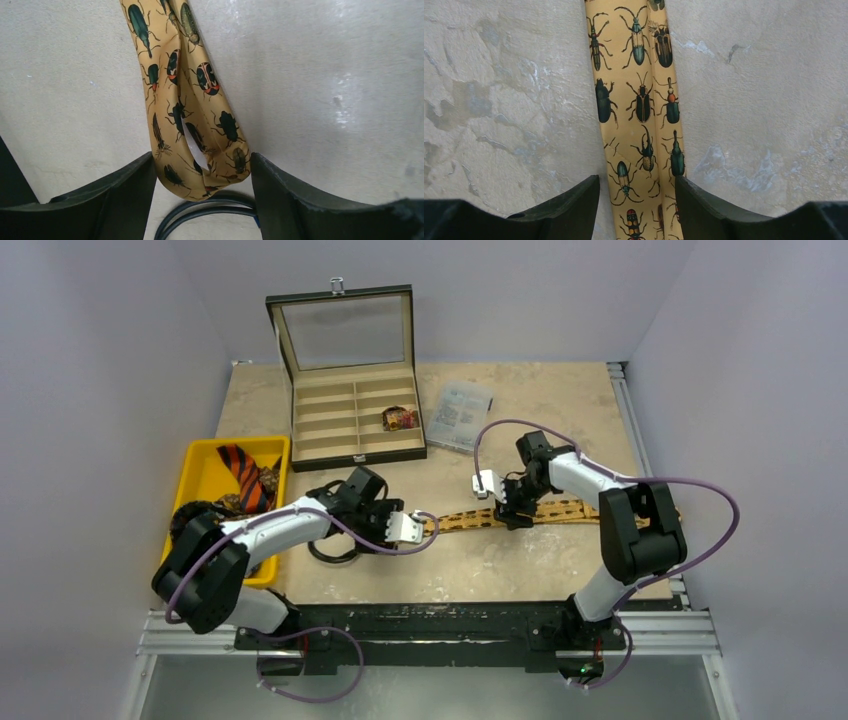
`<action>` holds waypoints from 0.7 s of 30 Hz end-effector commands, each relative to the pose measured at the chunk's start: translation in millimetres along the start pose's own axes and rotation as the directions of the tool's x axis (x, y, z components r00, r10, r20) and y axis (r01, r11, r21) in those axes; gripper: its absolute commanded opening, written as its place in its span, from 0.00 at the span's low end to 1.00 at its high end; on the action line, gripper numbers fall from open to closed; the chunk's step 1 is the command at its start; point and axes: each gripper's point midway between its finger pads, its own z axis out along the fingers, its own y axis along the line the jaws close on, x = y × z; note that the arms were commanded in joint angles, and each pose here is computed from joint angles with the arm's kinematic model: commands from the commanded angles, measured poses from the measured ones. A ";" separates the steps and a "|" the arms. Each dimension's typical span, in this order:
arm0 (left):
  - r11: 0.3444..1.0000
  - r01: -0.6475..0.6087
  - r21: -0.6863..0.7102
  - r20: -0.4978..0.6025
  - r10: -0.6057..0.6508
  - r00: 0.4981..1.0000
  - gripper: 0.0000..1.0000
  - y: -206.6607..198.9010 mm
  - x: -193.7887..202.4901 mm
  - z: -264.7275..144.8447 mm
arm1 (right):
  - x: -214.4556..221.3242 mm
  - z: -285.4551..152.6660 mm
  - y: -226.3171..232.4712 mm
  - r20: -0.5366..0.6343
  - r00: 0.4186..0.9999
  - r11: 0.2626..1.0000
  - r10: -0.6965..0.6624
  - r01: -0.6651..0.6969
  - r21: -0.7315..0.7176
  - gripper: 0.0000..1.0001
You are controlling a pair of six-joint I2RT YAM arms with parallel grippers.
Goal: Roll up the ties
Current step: Flatten out the tie at the center of the board.
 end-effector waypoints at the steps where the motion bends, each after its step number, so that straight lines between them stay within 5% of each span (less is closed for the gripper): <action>1: 0.988 -0.126 -0.090 -0.034 0.124 0.992 0.61 37.2 -7.8 4.9 | 5.7 2.4 10.4 -0.016 1.000 0.999 0.021 -0.022 -0.026 0.54; 10: 0.965 -0.208 -0.160 -0.052 0.202 0.978 0.34 69.1 -13.6 17.0 | 32.4 -3.2 16.3 -0.058 0.992 0.993 0.109 -0.111 -0.036 0.40; 18: 0.954 -0.265 -0.137 0.046 0.274 0.961 0.29 52.4 -37.0 22.0 | 68.5 -14.4 26.0 -0.126 0.984 0.991 0.125 -0.131 -0.036 0.34; 21: 0.959 -0.254 -0.128 0.044 0.262 0.964 0.36 51.2 -42.3 27.7 | 73.4 -15.8 28.4 -0.132 0.982 0.990 0.132 -0.137 -0.032 0.34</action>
